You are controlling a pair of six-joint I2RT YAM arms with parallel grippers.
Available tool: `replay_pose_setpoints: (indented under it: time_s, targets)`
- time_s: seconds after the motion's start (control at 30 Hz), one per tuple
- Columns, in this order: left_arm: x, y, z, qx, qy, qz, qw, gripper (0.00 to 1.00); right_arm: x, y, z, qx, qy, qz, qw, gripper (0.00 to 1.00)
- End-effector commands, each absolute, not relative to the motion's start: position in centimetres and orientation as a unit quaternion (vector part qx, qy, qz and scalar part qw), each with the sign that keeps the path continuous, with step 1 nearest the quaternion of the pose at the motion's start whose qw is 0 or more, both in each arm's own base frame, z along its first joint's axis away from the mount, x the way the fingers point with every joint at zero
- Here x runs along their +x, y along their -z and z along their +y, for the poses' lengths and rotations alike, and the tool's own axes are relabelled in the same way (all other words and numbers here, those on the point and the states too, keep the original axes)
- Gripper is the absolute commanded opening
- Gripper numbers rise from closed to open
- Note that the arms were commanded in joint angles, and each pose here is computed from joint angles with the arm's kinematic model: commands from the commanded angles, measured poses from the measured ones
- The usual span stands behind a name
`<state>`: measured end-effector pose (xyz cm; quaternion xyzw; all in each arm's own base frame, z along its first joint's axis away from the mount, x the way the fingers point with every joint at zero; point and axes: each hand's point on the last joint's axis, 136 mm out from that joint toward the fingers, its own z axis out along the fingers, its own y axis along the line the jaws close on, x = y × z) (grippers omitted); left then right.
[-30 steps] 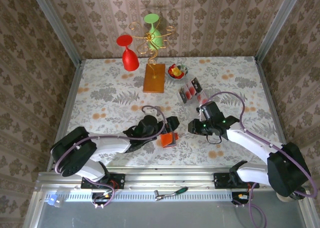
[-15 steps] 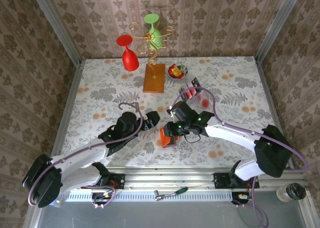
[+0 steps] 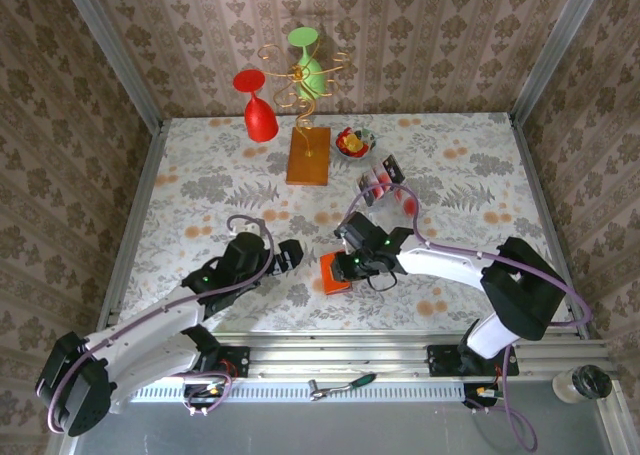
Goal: Put the credit cards into the card holder
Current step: Close the card holder at the center of the table.
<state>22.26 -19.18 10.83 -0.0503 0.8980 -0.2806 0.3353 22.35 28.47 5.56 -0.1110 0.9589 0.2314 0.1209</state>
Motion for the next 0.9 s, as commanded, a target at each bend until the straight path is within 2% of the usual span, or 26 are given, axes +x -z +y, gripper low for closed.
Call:
replay_pose_setpoints:
  time_s: [0.0,0.5,0.87]
  targets:
    - [22.3,-10.6,-19.1,-0.017,0.251,0.909,0.333,1.0,22.6,-4.2,27.1,-0.09,-0.213,0.964,0.127,0.21]
    - [22.7,-8.6,-23.5,0.085,0.179,0.93,0.309,1.0,22.2,-2.6,25.8,-0.068,-0.21,0.968,0.121,0.2]
    - [22.6,-6.1,-26.4,0.127,0.159,0.936,0.285,1.0,21.8,-2.0,25.4,-0.06,-0.213,0.968,0.119,0.2]
